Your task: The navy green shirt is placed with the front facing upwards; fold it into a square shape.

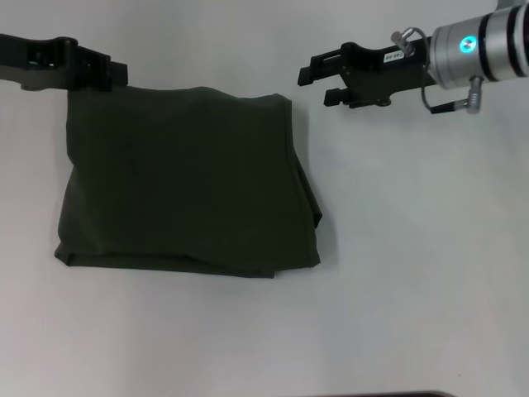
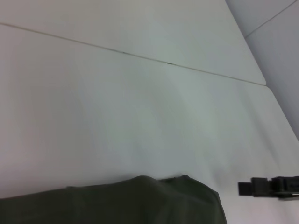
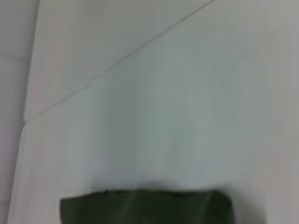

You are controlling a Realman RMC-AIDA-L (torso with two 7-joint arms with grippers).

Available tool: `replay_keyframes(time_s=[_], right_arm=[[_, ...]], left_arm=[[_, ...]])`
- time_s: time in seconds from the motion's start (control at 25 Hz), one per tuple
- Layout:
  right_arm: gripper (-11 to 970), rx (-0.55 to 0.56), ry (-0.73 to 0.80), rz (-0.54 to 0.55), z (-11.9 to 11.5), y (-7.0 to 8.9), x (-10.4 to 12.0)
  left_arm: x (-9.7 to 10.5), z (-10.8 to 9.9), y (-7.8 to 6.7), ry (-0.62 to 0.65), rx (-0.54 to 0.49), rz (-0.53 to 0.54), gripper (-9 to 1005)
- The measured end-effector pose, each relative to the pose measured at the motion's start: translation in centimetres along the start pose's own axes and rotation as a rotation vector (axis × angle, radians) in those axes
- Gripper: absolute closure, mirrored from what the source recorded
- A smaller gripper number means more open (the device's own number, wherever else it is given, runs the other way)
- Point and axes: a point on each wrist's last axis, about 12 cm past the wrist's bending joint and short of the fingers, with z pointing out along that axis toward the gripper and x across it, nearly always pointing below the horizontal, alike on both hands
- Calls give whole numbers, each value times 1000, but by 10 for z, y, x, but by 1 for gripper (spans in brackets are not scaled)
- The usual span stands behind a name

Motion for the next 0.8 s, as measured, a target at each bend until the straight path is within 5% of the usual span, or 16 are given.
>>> replay_keyframes(time_s=[0.52,0.8], right_arm=[[317,-69,-108,207,25,0,12],[318,-75,-91,234,28,1,16]], left_arm=[[-3,-6,2,-55,15,7,649],[-4,-7,6,-77,-7,4,648]])
